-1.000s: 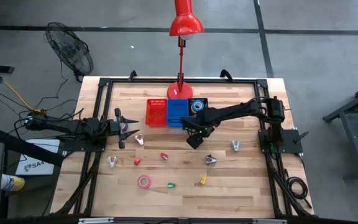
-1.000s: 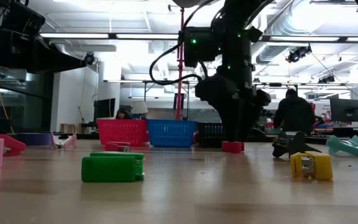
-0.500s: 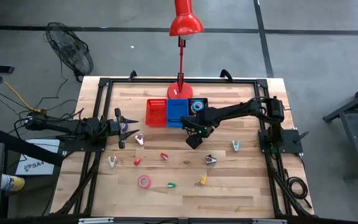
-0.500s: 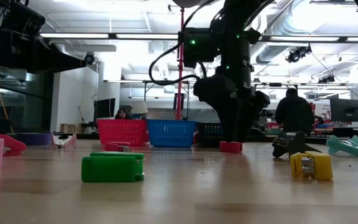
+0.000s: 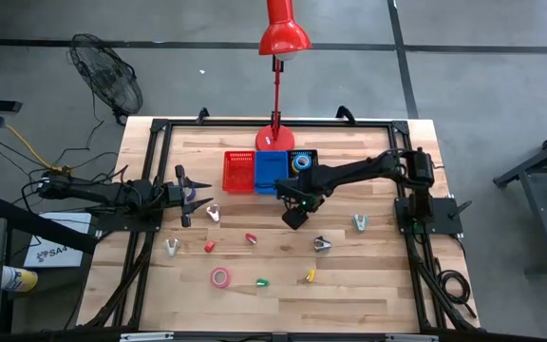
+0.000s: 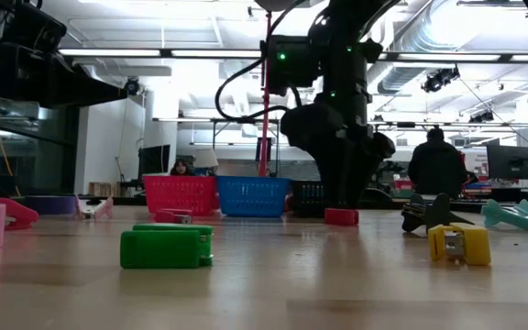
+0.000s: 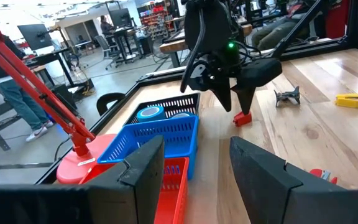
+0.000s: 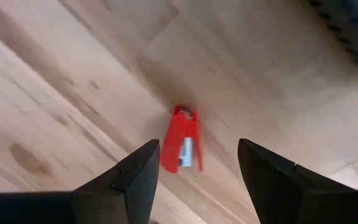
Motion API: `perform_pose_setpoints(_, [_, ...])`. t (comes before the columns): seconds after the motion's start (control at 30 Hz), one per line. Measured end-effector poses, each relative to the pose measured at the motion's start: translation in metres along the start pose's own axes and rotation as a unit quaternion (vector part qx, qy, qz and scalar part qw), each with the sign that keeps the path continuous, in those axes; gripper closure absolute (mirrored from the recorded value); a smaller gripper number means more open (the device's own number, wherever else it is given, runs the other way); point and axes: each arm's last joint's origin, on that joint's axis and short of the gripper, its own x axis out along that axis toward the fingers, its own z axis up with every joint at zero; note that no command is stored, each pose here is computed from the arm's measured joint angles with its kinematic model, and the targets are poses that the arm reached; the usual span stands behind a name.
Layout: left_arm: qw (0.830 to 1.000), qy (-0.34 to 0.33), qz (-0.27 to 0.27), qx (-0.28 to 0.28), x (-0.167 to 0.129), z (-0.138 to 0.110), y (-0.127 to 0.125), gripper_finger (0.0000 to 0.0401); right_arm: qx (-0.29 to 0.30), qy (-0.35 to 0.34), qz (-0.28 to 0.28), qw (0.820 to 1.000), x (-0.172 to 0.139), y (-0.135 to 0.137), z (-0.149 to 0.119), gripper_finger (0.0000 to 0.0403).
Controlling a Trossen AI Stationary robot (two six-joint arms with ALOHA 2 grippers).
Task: Pick and place Stapler, Stapler remover, tape
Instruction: Put the right red stapler into the blue basket
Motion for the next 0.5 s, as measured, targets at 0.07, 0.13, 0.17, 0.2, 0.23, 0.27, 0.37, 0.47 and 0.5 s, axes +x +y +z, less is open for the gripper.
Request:
perform_pose_setpoints(0.07, [1.000,0.000,0.000,0.000,0.0000,0.0000,0.0000,0.0222,-0.004,-0.002,-0.003,1.000,0.0004,0.0020,-0.0018,0.0194])
perform_pose_setpoints(0.13, [1.000,0.000,0.000,0.000,0.0000,0.0000,0.0000,0.0222,-0.006,-0.007,-0.009,1.000,0.0005,0.0032,-0.0030,0.0194])
perform_pose_setpoints(0.17, [1.000,0.000,0.000,0.000,0.0000,0.0000,0.0000,0.0222,-0.007,-0.011,-0.014,1.000,0.0008,0.0036,-0.0033,0.0194])
perform_pose_setpoints(0.2, [1.000,0.000,0.000,0.000,0.0000,0.0000,0.0000,0.0222,-0.008,-0.014,-0.016,1.000,0.0008,0.0036,-0.0034,0.0194])
perform_pose_setpoints(0.23, [1.000,0.000,0.000,0.000,0.0000,0.0000,0.0000,0.0222,-0.009,-0.016,-0.019,1.000,0.0009,0.0041,-0.0037,0.0194])
perform_pose_setpoints(0.27, [1.000,0.000,0.000,0.000,0.0000,0.0000,0.0000,0.0222,-0.010,-0.018,-0.019,1.000,0.0009,0.0043,-0.0036,0.0194])
perform_pose_setpoints(0.37, [1.000,0.000,0.000,0.000,0.0000,0.0000,0.0000,0.0222,-0.013,-0.020,-0.016,1.000,0.0026,0.0049,-0.0025,0.0194])
perform_pose_setpoints(0.47, [1.000,0.000,0.000,0.000,0.0000,0.0000,0.0000,0.0222,-0.015,-0.021,-0.014,1.000,0.0045,0.0055,-0.0018,0.0194])
perform_pose_setpoints(0.5, [1.000,0.000,0.000,0.000,0.0000,0.0000,0.0000,0.0222,-0.015,-0.019,-0.014,1.000,0.0054,0.0056,-0.0016,0.0194])
